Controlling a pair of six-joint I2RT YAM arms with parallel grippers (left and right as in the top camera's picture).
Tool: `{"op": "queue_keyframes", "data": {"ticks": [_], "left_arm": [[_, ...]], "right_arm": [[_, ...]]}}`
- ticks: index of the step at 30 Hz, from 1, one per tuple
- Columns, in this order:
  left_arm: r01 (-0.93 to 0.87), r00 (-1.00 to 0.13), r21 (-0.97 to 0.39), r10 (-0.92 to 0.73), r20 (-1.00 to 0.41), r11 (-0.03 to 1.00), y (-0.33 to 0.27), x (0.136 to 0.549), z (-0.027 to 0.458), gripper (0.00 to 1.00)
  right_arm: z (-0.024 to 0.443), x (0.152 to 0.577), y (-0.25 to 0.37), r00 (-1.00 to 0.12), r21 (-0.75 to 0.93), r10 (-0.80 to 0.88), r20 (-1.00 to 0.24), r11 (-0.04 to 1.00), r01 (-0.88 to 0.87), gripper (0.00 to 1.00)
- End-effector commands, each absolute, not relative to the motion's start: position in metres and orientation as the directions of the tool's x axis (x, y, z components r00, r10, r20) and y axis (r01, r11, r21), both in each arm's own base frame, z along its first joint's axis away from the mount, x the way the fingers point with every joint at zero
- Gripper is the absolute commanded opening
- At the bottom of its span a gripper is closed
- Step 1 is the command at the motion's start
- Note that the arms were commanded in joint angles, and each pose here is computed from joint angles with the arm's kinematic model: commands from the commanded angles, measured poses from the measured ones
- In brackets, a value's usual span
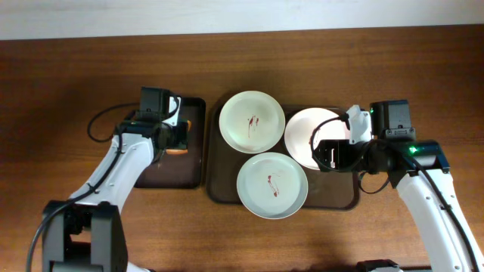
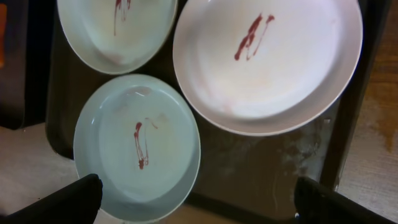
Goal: Clean dirty plates on tray and stack at the side
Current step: 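Grip the rim of the front plate with the right gripper, lift sponge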
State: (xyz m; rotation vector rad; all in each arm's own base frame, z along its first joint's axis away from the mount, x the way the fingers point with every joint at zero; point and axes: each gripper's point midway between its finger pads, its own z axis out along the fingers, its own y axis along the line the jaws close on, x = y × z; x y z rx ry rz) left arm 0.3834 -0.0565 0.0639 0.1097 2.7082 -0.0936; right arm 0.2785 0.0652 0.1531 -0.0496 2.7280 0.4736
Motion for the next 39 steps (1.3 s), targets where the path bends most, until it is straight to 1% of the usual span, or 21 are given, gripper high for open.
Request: {"op": "queue_keyframes", "data": {"ticks": [1,4,6,9,12,13,15,16,20,22,23,25,29,32,38,39], "left_arm": [[0.030,-0.944,-0.075,0.004,-0.329,0.997,-0.054,0.361,0.034,0.00],[0.027,-0.956,-0.071,0.005,-0.293,0.997,-0.053,0.352,0.022,0.00],[0.026,-0.963,-0.069,0.006,-0.269,0.997,-0.053,0.349,0.012,0.00],[0.024,-0.971,-0.066,0.007,-0.240,0.998,-0.052,0.345,0.002,0.00],[0.025,-0.970,-0.069,0.007,-0.243,0.997,-0.053,0.347,0.002,0.00],[0.025,-0.969,-0.070,0.007,-0.246,0.997,-0.053,0.348,0.003,0.00],[0.026,-0.966,-0.072,0.007,-0.260,0.997,-0.053,0.352,0.008,0.00],[0.027,-0.961,-0.073,0.006,-0.277,0.997,-0.054,0.356,0.015,0.00],[0.036,-0.925,-0.084,0.001,-0.380,0.996,-0.056,0.370,0.051,0.00],[0.042,-0.897,-0.090,-0.002,-0.441,0.995,-0.056,0.373,0.075,0.00],[0.044,-0.884,-0.093,-0.004,-0.468,0.995,-0.056,0.374,0.086,0.00],[0.052,-0.845,-0.099,-0.009,-0.535,0.994,-0.057,0.378,0.111,0.00],[0.074,-0.720,-0.112,-0.025,-0.694,0.991,-0.058,0.389,0.170,0.00],[0.088,-0.631,-0.118,-0.036,-0.775,0.989,-0.059,0.397,0.203,0.00],[0.105,-0.486,-0.121,-0.055,-0.872,0.987,-0.061,0.417,0.241,0.00],[0.118,-0.457,-0.105,-0.040,-0.888,0.987,-0.061,0.420,0.248,0.00]], "right_arm": [[0.138,0.271,0.068,-0.953,0.325,0.013,-0.302,0.941,-0.091,0.96],[0.118,0.263,0.069,-0.979,0.335,0.011,-0.203,0.940,-0.059,0.84],[0.098,0.259,0.069,-0.994,0.339,0.010,-0.110,0.941,-0.028,0.77],[0.076,0.254,0.080,-1.000,0.395,0.005,0.006,0.919,0.007,0.63],[0.047,0.244,0.095,-0.991,0.391,-0.051,0.127,0.920,0.003,0.56],[0.039,0.242,0.101,-0.986,0.389,-0.074,0.146,0.921,-0.012,0.53],[0.028,0.243,0.110,-0.982,0.388,-0.107,0.155,0.921,-0.039,0.47],[0.022,0.244,0.115,-0.980,0.387,-0.120,0.156,0.921,-0.051,0.40],[0.015,0.254,0.118,-0.986,0.386,-0.109,0.127,0.921,-0.053,0.33],[0.015,0.260,0.119,-0.989,0.389,-0.110,0.102,0.919,-0.062,0.22],[0.015,0.261,0.120,-0.989,0.389,-0.110,0.098,0.919,-0.063,0.09],[0.015,0.263,0.120,-0.990,0.389,-0.110,0.091,0.919,-0.067,0.04],[0.015,0.264,0.120,-0.990,0.391,-0.110,0.083,0.918,-0.070,0.04],[0.015,0.264,0.120,-0.990,0.391,-0.110,0.083,0.918,-0.069,0.04],[0.015,0.264,0.120,-0.990,0.391,-0.110,0.083,0.918,-0.069,0.04],[0.015,0.264,0.120,-0.990,0.391,-0.110,0.083,0.918,-0.069,0.04]]}}
